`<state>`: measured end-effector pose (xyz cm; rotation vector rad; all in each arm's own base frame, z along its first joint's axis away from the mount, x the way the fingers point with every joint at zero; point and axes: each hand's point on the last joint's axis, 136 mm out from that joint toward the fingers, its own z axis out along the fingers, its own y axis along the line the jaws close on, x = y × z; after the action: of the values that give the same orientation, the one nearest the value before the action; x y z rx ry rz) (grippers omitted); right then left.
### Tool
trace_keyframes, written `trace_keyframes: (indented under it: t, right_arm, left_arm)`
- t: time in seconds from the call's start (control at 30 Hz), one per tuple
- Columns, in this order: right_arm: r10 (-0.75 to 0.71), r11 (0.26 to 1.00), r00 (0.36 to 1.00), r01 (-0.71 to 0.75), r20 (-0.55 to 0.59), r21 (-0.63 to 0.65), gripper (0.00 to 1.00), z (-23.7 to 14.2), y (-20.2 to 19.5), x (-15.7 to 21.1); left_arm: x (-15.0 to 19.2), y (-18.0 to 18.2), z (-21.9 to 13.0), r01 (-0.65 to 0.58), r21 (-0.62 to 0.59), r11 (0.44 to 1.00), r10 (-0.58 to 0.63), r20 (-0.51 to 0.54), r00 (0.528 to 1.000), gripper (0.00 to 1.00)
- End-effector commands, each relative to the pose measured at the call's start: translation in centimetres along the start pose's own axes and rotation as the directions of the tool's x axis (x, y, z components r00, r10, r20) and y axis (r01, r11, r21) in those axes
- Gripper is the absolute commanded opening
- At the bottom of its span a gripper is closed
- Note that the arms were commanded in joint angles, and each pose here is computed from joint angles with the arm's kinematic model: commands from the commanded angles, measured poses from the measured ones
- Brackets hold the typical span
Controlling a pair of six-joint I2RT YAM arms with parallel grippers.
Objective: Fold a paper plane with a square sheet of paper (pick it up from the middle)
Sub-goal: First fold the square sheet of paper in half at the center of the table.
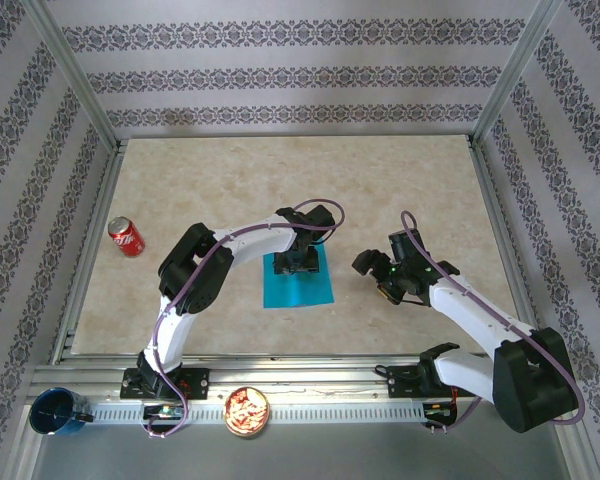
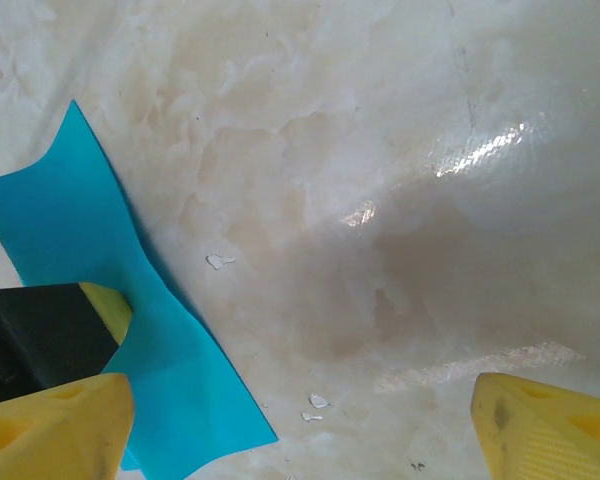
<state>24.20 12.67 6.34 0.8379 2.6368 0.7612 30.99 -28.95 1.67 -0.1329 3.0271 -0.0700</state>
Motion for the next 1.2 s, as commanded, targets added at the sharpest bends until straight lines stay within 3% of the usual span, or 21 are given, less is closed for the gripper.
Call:
trace_keyframes:
  t: [0.0, 0.3, 0.5, 0.8, 0.87, 1.17]
  right_arm:
    - [-0.005, 1.000, 1.000, 0.005, 0.008, -0.023, 0.88, -0.6, 0.8, -0.3]
    - [-0.001, 1.000, 0.999, 0.001, 0.034, -0.015, 0.88, -1.1, 0.6, -0.6]
    - [0.013, 1.000, 0.999, -0.012, 0.045, -0.009, 0.88, -1.1, 0.3, -0.6]
    - [0.013, 1.000, 0.998, -0.012, 0.055, -0.009, 0.88, -1.4, 0.2, -0.7]
    - [0.009, 1.000, 0.998, -0.008, 0.054, -0.008, 0.87, -1.4, 0.2, -0.7]
    - [0.013, 1.000, 0.998, -0.013, 0.061, -0.009, 0.88, -1.6, 0.0, -0.6]
  left_arm:
    - [1.0, -0.4, 1.8, -0.017, 0.020, 1.000, 0.018, -0.033, 0.999, 0.61]
    - [0.3, 0.1, 0.9, -0.021, 0.001, 1.000, 0.021, 0.012, 1.000, 0.54]
    - [0.2, 0.0, 0.6, -0.032, 0.016, 0.999, 0.031, 0.024, 0.999, 0.43]
    - [0.0, -0.5, 0.0, -0.035, 0.049, 0.998, 0.033, 0.041, 0.999, 0.39]
    - [-0.1, -0.4, -0.1, -0.038, 0.049, 0.998, 0.036, 0.050, 0.998, 0.34]
    - [0.1, -0.7, -0.2, -0.044, 0.073, 0.996, 0.041, 0.043, 0.998, 0.33]
